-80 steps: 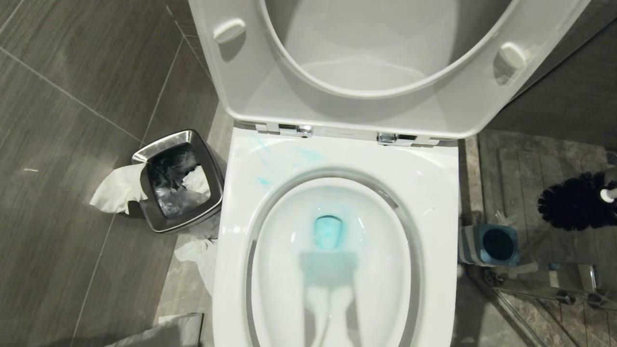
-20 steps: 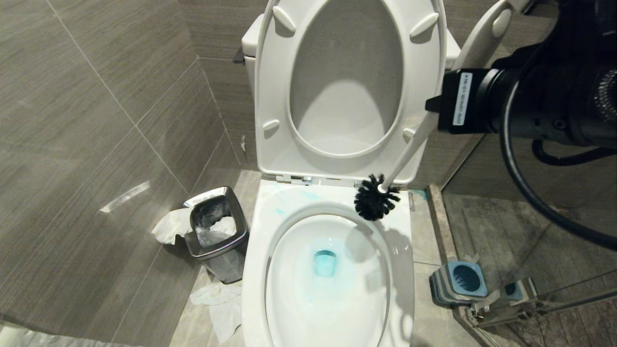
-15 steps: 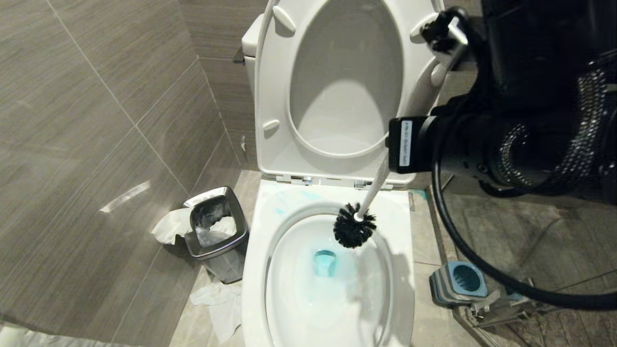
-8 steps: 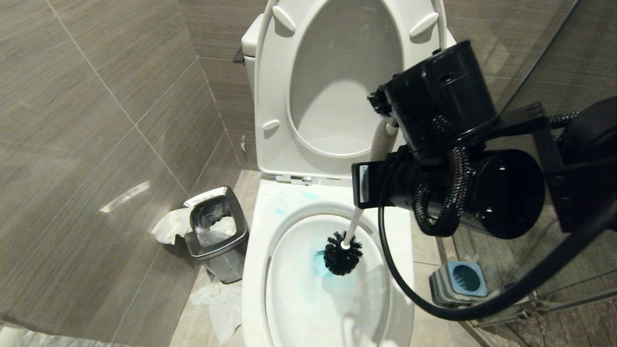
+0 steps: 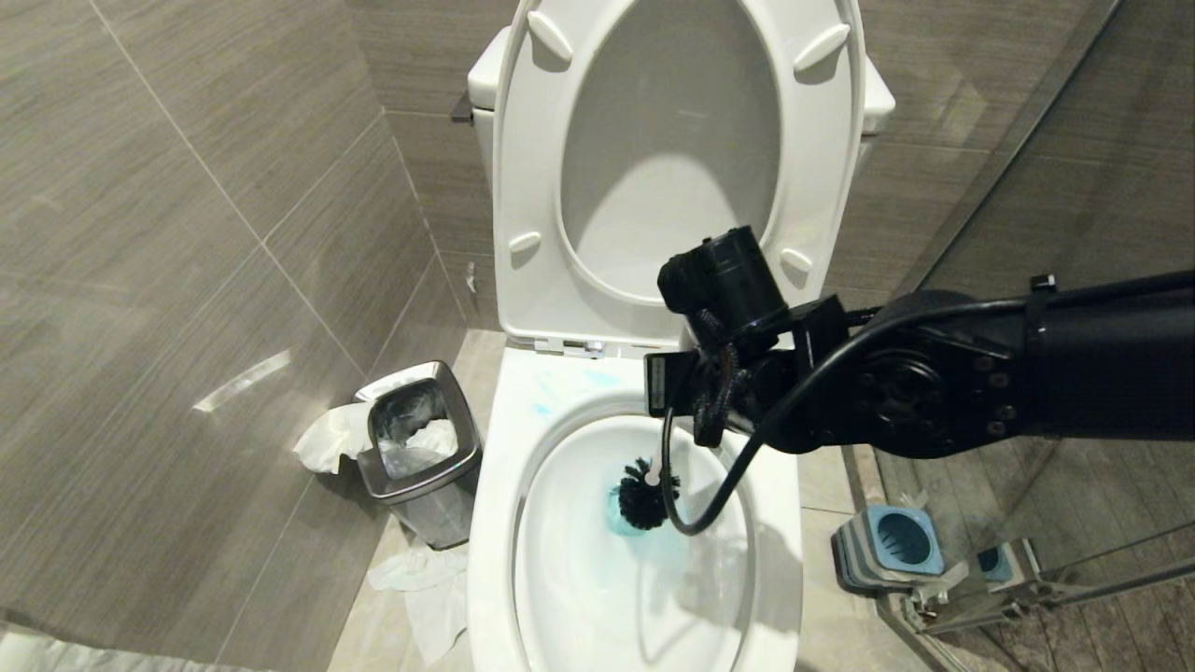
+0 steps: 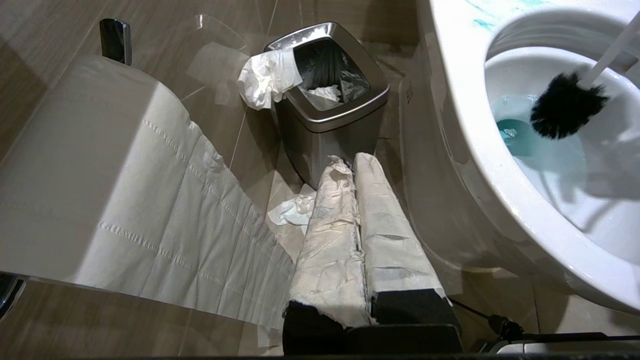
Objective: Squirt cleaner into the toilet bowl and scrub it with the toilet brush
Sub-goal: Scrub the toilet bowl
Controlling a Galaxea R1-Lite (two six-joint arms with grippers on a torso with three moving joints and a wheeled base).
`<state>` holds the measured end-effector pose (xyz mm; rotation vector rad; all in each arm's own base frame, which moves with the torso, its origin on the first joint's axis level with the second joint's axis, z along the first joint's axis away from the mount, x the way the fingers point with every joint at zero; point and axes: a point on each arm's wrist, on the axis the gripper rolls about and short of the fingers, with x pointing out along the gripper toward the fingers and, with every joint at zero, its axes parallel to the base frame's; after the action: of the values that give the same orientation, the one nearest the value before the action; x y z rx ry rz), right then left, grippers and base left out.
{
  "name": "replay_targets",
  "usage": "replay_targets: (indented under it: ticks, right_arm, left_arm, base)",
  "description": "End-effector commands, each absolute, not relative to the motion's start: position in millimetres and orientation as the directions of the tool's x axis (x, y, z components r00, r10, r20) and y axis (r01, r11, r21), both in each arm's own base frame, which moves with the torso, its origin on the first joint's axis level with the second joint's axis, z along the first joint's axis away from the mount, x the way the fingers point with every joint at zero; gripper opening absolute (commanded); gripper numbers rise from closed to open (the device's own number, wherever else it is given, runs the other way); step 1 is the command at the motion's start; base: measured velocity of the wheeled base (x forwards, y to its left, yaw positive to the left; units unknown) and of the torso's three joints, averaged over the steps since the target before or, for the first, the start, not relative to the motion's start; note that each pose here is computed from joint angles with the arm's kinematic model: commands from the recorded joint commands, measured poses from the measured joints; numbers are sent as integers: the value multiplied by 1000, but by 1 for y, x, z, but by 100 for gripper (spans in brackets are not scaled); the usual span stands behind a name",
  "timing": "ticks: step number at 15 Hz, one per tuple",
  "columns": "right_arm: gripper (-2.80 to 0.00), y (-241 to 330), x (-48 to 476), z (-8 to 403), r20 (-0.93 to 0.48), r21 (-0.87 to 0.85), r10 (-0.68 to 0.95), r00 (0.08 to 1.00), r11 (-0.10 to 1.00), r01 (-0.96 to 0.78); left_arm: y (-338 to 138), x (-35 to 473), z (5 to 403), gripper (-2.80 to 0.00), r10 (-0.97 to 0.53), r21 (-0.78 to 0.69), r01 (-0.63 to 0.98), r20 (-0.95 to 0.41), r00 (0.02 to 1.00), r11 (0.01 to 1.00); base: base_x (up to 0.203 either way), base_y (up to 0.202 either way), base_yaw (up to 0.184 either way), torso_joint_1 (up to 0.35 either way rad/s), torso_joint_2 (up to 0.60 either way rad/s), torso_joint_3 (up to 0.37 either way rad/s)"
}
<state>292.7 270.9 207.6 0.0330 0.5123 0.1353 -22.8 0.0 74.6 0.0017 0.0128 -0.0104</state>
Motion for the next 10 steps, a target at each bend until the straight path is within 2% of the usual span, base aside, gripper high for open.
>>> replay_targets:
  ticks: [1,7,10]
  right_arm:
    - [-280,285,315,165,-530,31,107,841,994,-107]
    - [-280,310,349,103,-543,10,84,835,996,-94]
    - [-280,308,352,124,-497,36,88,863,996,-80]
  left_arm:
    - [0,-23,75,-280,-11,1,11,-12,1000,1000]
    - [0,-23,75,-280,-12,5,12,-12,1000,1000]
    - [0,-23,75,-280,-12,5,12,-12,1000,1000]
  base:
    - [0,0,0,0,0,0]
    - [0,0,0,0,0,0]
    - [0,0,0,0,0,0]
